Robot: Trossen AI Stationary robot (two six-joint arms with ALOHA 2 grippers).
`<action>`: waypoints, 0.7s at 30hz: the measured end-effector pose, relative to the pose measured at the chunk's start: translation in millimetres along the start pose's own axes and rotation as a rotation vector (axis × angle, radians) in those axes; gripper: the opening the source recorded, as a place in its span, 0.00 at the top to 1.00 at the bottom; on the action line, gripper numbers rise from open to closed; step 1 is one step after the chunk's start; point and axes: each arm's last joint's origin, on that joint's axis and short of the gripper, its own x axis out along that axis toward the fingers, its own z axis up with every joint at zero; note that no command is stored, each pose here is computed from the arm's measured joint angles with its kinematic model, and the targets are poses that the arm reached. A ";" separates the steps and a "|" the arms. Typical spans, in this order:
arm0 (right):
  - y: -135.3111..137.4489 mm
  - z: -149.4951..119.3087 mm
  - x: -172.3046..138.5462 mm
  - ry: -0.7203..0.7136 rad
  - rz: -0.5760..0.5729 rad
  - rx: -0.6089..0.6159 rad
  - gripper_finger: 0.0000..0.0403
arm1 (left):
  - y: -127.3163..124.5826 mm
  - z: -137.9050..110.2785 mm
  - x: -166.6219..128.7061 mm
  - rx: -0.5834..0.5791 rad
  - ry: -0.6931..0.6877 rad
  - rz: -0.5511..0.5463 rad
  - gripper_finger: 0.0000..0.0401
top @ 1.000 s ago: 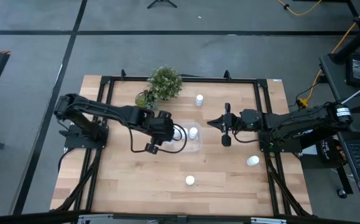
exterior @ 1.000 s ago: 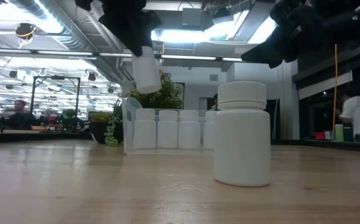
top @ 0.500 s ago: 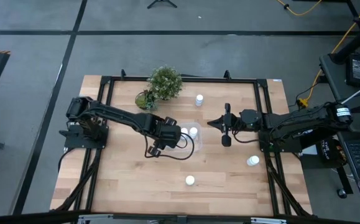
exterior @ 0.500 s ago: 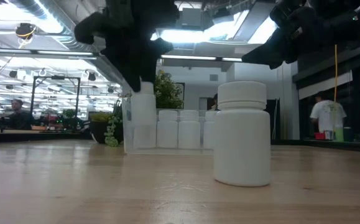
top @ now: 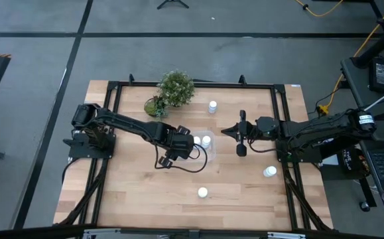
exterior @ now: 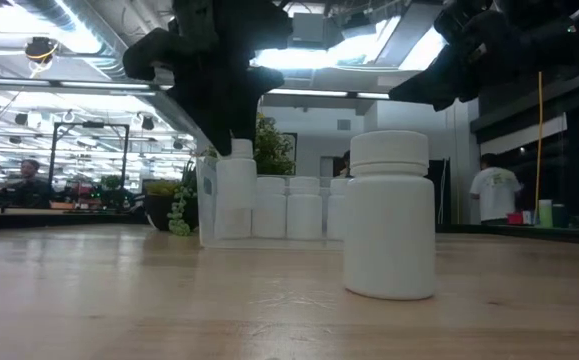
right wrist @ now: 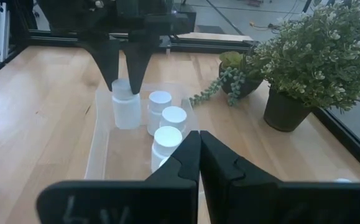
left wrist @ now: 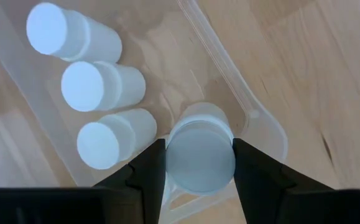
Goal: Pick and place pill bottles into a basket
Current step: Put the pill bottle into the bin
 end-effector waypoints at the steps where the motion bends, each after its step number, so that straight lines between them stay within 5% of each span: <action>1: 0.0 0.0 0.0 0.000 0.000 0.000 0.97 | 0.0 0.0 0.0 0.000 0.000 0.000 0.62; 21: 0.0 0.0 0.0 0.000 0.000 0.001 0.97 | -2.2 0.4 13.5 0.050 0.035 -0.033 0.62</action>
